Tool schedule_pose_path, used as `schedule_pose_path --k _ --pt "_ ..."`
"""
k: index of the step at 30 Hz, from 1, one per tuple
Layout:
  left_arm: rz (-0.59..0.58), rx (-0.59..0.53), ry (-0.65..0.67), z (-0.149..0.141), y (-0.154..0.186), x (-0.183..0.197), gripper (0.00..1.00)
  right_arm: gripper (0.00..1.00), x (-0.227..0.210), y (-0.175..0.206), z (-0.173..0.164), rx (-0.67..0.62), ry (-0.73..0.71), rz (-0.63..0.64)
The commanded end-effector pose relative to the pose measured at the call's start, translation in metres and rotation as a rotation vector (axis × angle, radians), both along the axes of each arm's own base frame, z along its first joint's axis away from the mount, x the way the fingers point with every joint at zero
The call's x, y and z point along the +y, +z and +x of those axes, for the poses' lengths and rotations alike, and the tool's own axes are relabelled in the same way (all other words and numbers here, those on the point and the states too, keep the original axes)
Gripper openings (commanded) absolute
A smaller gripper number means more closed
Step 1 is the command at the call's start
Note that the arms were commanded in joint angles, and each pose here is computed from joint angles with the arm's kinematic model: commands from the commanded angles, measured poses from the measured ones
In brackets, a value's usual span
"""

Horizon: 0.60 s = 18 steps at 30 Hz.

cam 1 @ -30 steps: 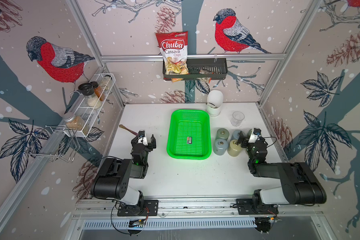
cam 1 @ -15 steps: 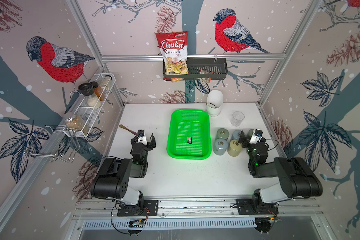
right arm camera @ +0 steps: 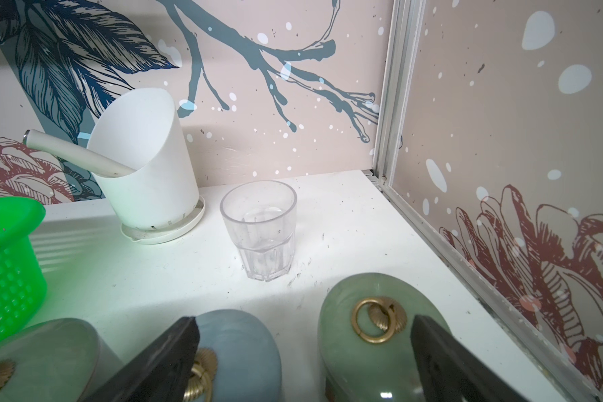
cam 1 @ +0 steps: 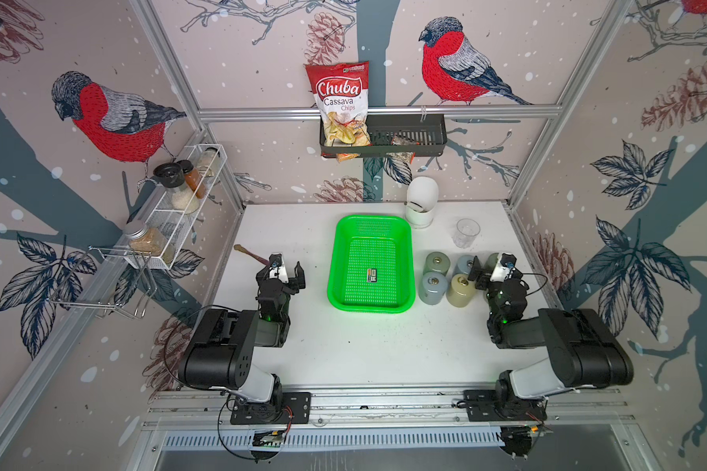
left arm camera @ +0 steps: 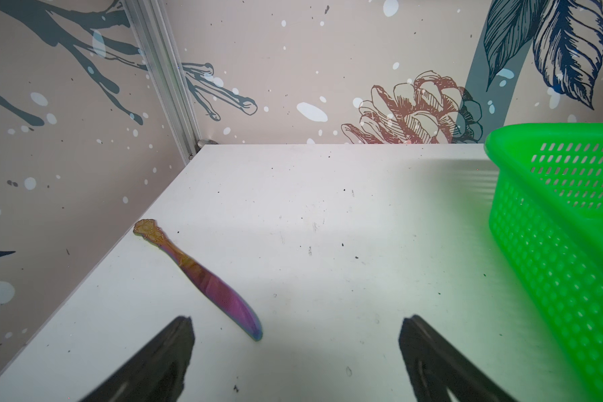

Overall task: Take the tea canister out of the basket
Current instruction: Reset both arms

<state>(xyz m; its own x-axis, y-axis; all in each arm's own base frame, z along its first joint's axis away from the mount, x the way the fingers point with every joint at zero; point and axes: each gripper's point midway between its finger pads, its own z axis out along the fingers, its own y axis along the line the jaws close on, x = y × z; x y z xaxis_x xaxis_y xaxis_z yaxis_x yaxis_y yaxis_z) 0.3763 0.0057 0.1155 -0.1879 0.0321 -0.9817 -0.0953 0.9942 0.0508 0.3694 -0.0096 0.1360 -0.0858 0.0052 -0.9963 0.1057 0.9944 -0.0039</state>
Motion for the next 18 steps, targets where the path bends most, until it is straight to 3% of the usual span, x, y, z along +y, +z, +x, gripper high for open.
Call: schedule_pose_path --k 1,18 --pt "-0.013 -0.032 0.005 0.0024 0.0080 0.0016 0.96 1.00 0.0000 -0.0083 0.0020 0.036 0.013 0.032" --pt "-0.013 -0.032 0.004 0.0025 0.0080 0.0011 0.96 1.00 0.0003 -0.0094 0.0025 0.041 0.018 0.036"
